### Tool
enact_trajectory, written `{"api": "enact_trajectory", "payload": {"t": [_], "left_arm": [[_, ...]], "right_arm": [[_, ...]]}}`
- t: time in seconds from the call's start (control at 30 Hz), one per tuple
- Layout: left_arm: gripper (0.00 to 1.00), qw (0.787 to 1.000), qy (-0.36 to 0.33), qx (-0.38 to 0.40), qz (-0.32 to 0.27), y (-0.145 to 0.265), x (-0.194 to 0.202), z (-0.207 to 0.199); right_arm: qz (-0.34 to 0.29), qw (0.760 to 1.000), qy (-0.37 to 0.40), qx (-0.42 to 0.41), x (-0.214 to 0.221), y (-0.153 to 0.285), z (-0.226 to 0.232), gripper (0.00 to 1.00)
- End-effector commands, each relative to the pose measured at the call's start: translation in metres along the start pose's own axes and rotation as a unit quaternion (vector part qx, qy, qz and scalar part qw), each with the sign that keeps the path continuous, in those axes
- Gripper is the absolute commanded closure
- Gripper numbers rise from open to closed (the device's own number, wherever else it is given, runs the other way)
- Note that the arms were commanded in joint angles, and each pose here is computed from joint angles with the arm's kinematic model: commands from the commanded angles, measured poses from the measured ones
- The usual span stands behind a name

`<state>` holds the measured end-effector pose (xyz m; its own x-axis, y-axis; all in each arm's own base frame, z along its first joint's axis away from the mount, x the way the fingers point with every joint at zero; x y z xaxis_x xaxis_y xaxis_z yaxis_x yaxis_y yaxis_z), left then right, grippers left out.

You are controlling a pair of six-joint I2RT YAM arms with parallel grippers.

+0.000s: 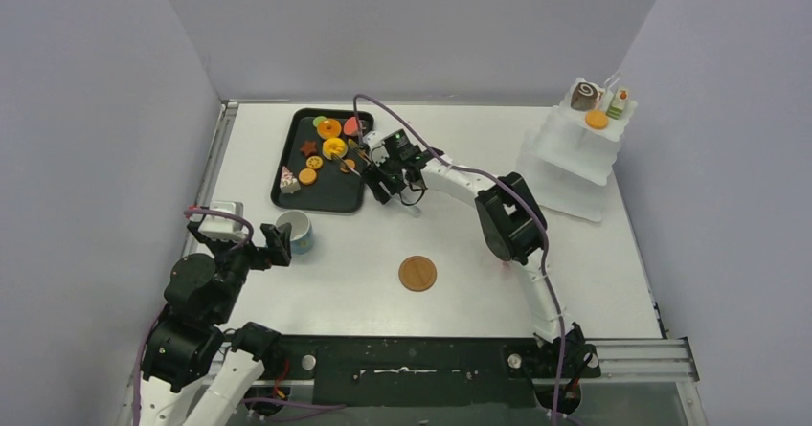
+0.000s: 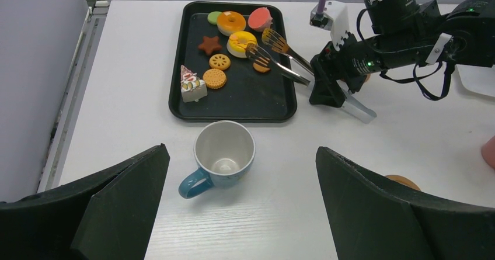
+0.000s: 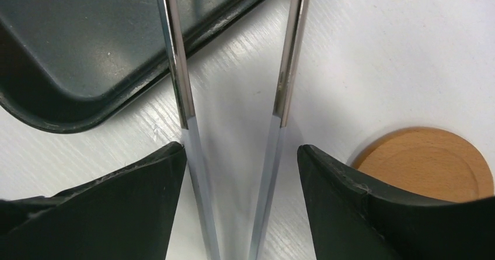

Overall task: Serve the afternoon tea
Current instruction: Pick up the desert from the tray.

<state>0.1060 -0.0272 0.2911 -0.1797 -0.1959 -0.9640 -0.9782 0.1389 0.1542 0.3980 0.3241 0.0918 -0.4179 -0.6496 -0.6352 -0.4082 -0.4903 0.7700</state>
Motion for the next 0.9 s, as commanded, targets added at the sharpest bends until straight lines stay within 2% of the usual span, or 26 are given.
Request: {"api": "enact_trajectory", "payload": {"t": [0.0, 0.17, 0.33, 0.43, 0.5, 0.63, 0.87], "left_arm": [[0.03, 1.0, -0.001, 0.002, -0.019, -0.004, -0.008, -0.002], [0.03, 1.0, -0.002, 0.0, -0.017, -0.004, -0.008, -0.002], [0.03, 1.0, -0.003, -0.004, -0.014, -0.006, -0.008, -0.001], [0.03, 1.0, -0.003, -0.008, -0.011, -0.007, -0.007, -0.001], [0.03, 1.0, -0.001, -0.013, -0.011, -0.007, -0.007, 0.0], [0.03, 0.999, 0.006, -0.03, -0.008, -0.008, -0.008, 0.001], [0.03, 1.0, 0.01, -0.028, -0.002, -0.008, -0.007, 0.0]], "right_arm": [[-0.081, 0.996, 0.035, -0.003, -0.031, 0.019, -0.003, 0.31], [-0.096, 0.995, 0.039, -0.01, -0.033, 0.014, -0.003, 0.36], [-0.116, 0.993, 0.038, 0.0, -0.037, 0.017, -0.003, 0.48], [-0.135, 0.99, 0.037, 0.012, -0.046, 0.033, -0.004, 0.59], [-0.144, 0.989, 0.035, 0.027, -0.054, 0.047, -0.004, 0.63], [-0.14, 0.989, 0.029, 0.045, -0.065, 0.072, -0.004, 0.64], [-0.096, 0.993, 0.011, 0.062, -0.073, 0.11, 0.009, 0.64]]}}
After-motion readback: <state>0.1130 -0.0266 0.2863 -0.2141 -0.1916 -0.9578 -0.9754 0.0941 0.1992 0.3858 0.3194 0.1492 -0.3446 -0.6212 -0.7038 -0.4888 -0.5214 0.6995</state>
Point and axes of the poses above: each gripper's point midway between its finger pads, its own y axis back along the fingers, its own z axis along the line the jaws close on, x = y × z, the point moved 9 cm from there along y, back along the fingers, and after that the axes turned 6 degrees about y, right-handed, at the moved point
